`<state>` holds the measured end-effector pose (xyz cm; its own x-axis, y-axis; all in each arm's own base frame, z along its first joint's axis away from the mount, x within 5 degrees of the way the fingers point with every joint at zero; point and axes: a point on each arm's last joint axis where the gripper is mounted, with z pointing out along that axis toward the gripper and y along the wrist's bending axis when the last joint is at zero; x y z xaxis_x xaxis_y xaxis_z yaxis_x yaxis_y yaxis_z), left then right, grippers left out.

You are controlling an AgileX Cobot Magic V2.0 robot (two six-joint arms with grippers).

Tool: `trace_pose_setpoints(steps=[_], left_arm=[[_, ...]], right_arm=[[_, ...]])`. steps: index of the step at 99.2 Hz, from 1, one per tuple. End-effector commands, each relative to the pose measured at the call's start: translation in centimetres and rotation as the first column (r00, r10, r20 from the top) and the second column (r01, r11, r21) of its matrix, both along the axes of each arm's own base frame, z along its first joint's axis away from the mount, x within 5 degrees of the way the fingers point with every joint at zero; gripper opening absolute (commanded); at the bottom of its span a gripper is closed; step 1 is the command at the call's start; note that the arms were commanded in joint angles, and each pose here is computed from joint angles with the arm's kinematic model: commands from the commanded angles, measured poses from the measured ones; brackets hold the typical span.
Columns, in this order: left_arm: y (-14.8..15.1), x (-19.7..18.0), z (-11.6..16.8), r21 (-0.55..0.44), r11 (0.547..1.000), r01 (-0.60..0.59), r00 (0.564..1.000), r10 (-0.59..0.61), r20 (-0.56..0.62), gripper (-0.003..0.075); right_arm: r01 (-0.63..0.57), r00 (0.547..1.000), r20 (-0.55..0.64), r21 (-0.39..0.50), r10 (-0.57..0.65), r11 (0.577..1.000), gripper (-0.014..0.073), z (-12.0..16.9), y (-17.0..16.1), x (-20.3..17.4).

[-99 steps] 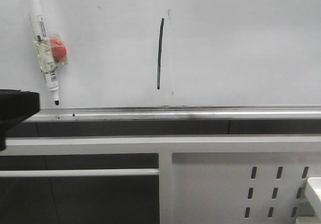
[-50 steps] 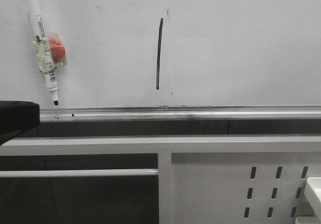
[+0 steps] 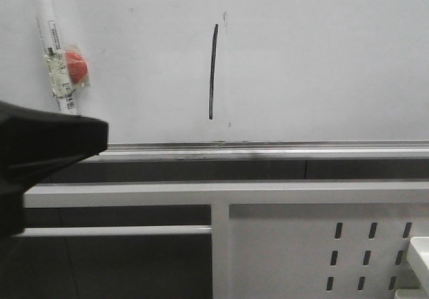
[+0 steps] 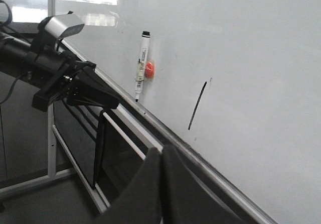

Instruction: Write number 1 on whiteboard

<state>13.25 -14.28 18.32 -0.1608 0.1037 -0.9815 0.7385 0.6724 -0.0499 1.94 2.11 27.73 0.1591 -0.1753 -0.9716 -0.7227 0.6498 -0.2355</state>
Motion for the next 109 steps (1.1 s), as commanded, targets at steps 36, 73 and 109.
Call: trace_pose_setpoints(steps=[36,73,109], left_arm=[[2.4,-3.5,10.5,0.065,0.996,0.054,0.998,-0.056,0.032,-0.002],[7.0,-7.2,14.1,-0.028,0.998,0.056,0.94,-0.043,0.339,-0.002],[8.7,-7.2,14.0,-0.135,0.988,-0.07,0.942,0.11,0.318,-0.002]], right_arm=[[0.002,0.998,0.064,0.067,-0.006,0.998,-0.0069,1.3,-0.2,-0.2],[0.002,0.998,0.064,0.067,-0.006,0.998,-0.0069,1.3,-0.2,-0.2],[0.002,0.998,0.064,0.067,-0.006,0.998,-0.0069,1.3,-0.2,-0.2]])
